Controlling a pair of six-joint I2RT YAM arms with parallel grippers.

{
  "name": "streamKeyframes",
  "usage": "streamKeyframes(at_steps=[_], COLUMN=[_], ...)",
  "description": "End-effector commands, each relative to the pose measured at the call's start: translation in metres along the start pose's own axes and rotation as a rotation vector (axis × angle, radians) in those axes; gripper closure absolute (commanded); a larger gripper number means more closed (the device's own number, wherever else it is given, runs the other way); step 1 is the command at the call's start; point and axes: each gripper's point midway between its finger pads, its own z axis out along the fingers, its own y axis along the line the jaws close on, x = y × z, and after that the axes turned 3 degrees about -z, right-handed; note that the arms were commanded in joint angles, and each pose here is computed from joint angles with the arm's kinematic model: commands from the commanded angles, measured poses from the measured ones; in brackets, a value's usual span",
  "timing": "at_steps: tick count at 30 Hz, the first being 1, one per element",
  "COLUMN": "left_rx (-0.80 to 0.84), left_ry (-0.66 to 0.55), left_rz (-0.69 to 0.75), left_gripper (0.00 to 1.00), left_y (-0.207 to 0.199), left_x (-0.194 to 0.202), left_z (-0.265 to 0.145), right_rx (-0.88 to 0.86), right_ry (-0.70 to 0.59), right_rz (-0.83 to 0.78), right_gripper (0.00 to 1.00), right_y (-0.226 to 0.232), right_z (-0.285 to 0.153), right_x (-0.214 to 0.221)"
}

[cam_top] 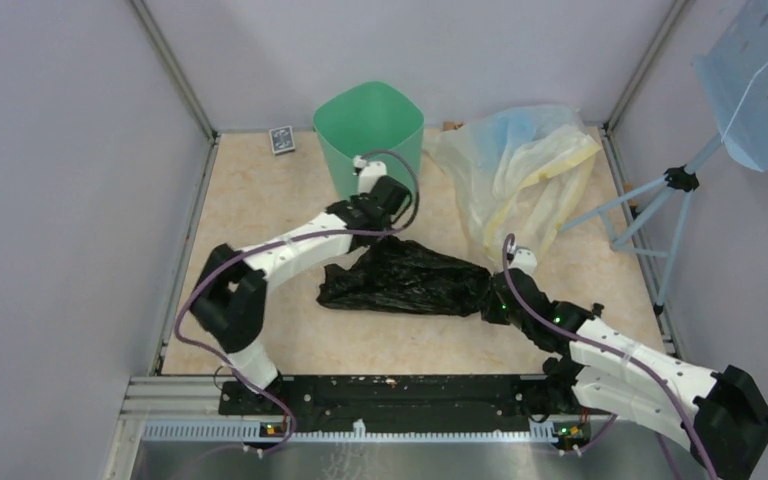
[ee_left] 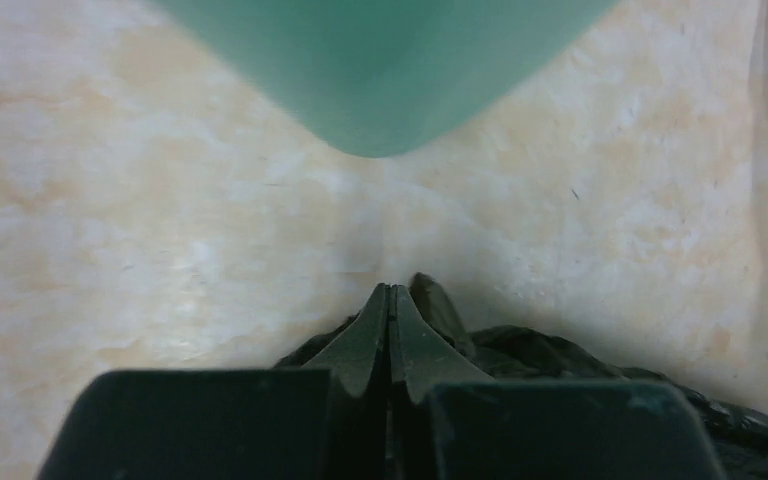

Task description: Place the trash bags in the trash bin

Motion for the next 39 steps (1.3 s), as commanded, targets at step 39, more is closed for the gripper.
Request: streamKeyframes(at_steps=[39], left_rx=[0.995], left_ry=[-0.251], left_rz=[-0.32], left_gripper=[1.0], left_y=[0.02], left_x=[-0.149], left_z=[-0.277], right_rx=[-0.169], right_ry=[-0.174], right_rz=[0.001], right_gripper=[0.94], right_y=[0.063], right_z=[0.015], right_x=[-0.207])
